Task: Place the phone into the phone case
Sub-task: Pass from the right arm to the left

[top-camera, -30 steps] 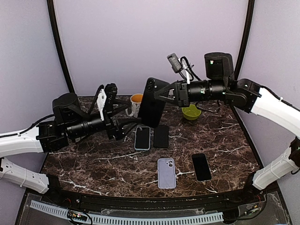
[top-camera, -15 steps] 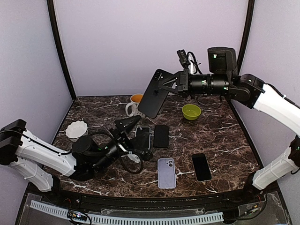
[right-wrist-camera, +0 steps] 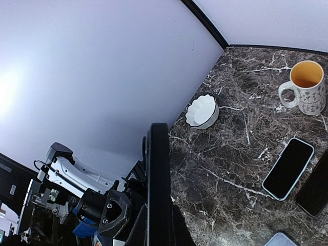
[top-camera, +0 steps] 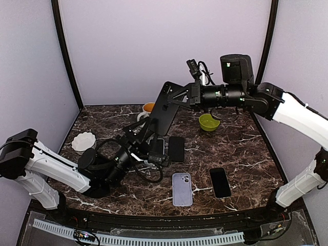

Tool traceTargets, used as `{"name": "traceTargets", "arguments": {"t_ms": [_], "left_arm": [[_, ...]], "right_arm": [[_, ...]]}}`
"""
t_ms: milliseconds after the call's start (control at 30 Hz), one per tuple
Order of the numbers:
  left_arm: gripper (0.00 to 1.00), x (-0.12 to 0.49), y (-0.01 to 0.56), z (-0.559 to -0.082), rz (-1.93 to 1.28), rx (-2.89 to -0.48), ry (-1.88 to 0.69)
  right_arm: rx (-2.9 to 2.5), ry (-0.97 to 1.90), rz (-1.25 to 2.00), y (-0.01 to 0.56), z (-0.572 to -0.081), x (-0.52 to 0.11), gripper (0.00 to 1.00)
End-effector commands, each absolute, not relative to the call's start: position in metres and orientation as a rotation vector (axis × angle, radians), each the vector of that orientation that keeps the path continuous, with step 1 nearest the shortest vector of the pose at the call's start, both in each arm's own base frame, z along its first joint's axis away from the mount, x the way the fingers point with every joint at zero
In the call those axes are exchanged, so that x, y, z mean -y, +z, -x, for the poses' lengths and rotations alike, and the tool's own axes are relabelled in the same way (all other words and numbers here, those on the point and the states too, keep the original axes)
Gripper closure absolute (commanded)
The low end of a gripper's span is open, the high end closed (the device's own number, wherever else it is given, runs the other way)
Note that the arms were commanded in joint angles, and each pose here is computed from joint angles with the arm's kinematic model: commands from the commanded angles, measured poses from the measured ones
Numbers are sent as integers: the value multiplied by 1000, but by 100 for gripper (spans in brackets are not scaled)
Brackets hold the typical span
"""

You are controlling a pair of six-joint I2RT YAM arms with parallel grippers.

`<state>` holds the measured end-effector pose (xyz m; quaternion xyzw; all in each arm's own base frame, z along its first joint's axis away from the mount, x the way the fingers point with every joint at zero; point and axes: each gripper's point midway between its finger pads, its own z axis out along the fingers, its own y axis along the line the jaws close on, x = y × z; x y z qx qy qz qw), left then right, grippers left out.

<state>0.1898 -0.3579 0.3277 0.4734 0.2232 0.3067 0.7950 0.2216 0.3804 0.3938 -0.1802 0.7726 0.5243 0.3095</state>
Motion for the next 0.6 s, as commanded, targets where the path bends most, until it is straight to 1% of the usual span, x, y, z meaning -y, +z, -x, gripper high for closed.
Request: {"name": "traceTargets", "arguments": {"t_ms": [0, 33, 67, 100, 167, 200, 233, 267, 300, 333, 367, 400, 433, 467, 567], "left_arm": [[47, 338, 373, -190, -810, -499, 673], [49, 339, 371, -190, -815, -500, 676], [54, 339, 370, -191, -817, -503, 678], [57, 340, 369, -191, -819, -505, 678], [70, 340, 369, -191, -819, -507, 675], [73, 341, 368, -191, -822, -506, 675], [80, 342, 367, -191, -824, -505, 675], [83, 343, 365, -191, -829, -505, 673], [89, 344, 364, -191, -833, -505, 671], [91, 344, 362, -191, -835, -508, 671], [96, 345, 362, -191, -835, -510, 667], [98, 344, 364, -191, -824, -517, 653], [100, 345, 368, -190, -811, -522, 639], [100, 344, 372, -190, -788, -540, 601], [100, 336, 395, -189, -673, -607, 462]], "right_arm": [[-1950, 1480, 536, 414, -209, -396, 100], [-1952, 1477, 532, 414, -209, -395, 100], [-1952, 1477, 531, 413, -208, -395, 100], [-1957, 1480, 533, 411, -208, -396, 100], [-1968, 1483, 537, 407, -208, -398, 100], [-1972, 1485, 539, 406, -209, -399, 100], [-1972, 1489, 539, 405, -209, -400, 100], [-1971, 1491, 540, 405, -209, -401, 100], [-1967, 1492, 541, 406, -210, -402, 100], [-1965, 1491, 544, 406, -210, -403, 100], [-1963, 1489, 547, 406, -211, -404, 100], [-1955, 1488, 550, 407, -212, -405, 100], [-1943, 1489, 557, 407, -212, -406, 95], [-1922, 1496, 565, 410, -212, -407, 86], [-1826, 1518, 600, 419, -211, -409, 48]]}}
